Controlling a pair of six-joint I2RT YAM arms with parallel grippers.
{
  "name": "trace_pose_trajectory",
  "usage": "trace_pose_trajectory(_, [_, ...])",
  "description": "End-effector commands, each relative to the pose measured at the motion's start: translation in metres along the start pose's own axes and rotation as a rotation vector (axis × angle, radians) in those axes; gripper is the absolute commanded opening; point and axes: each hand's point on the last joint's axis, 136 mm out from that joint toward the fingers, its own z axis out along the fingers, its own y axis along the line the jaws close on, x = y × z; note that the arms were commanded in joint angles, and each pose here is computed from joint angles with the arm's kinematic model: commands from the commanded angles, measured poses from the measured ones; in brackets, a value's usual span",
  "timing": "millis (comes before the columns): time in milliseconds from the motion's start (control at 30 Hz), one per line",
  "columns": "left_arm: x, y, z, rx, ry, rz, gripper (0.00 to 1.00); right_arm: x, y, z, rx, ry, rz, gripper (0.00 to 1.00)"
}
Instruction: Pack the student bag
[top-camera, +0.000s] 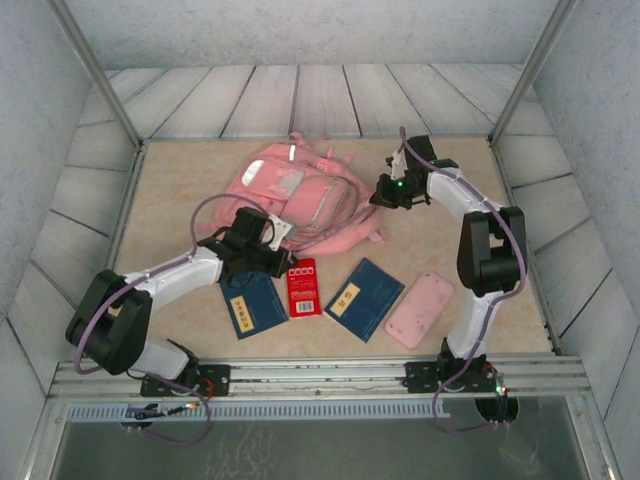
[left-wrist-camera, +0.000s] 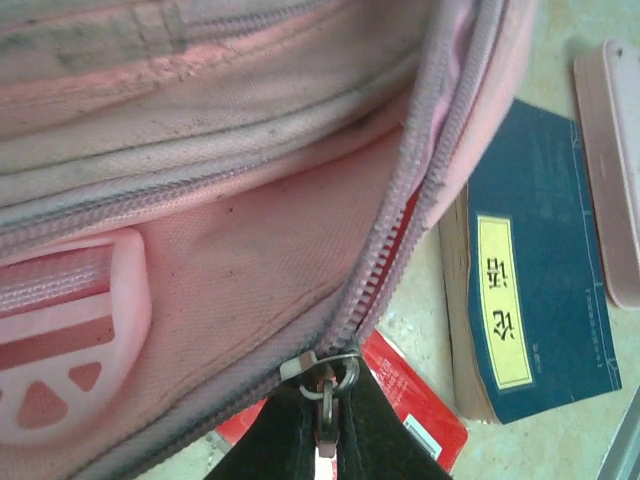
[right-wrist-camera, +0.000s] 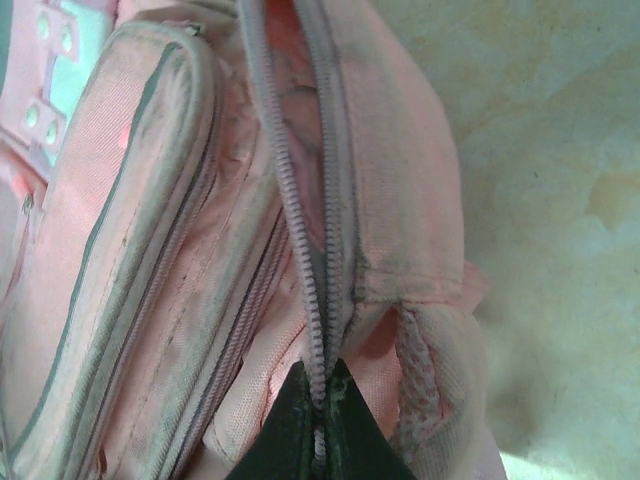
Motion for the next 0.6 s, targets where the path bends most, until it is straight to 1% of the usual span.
trace_pose_trajectory(0, [0.013, 0.017, 0.004, -0.113, 0.059, -0.051, 0.00, -0.044, -0.021, -0.009, 0.097, -0.130, -0.009, 0.00])
trace_pose_trajectory(33, [0.010, 0.035, 0.001, -0.204, 0.025, -0.091, 0.00, -0.046, -0.026, -0.009, 0.124, -0.130, -0.012, 0.00])
trace_pose_trajectory(67, [0.010, 0.047, -0.001, -0.256, 0.000, -0.129, 0.00, -0.047, -0.029, -0.010, 0.141, -0.132, -0.016, 0.00])
trace_pose_trajectory(167, [0.016, 0.075, -0.010, -0.341, -0.014, -0.239, 0.00, -0.050, -0.039, -0.013, 0.152, -0.138, -0.007, 0.00])
trace_pose_trajectory(233, [0.022, 0.088, -0.013, -0.385, -0.010, -0.286, 0.00, -0.050, -0.045, -0.015, 0.156, -0.139, -0.002, 0.00])
trace_pose_trajectory(567, [0.037, 0.114, -0.013, -0.498, 0.030, -0.397, 0.00, -0.046, -0.053, -0.013, 0.158, -0.134, -0.004, 0.00])
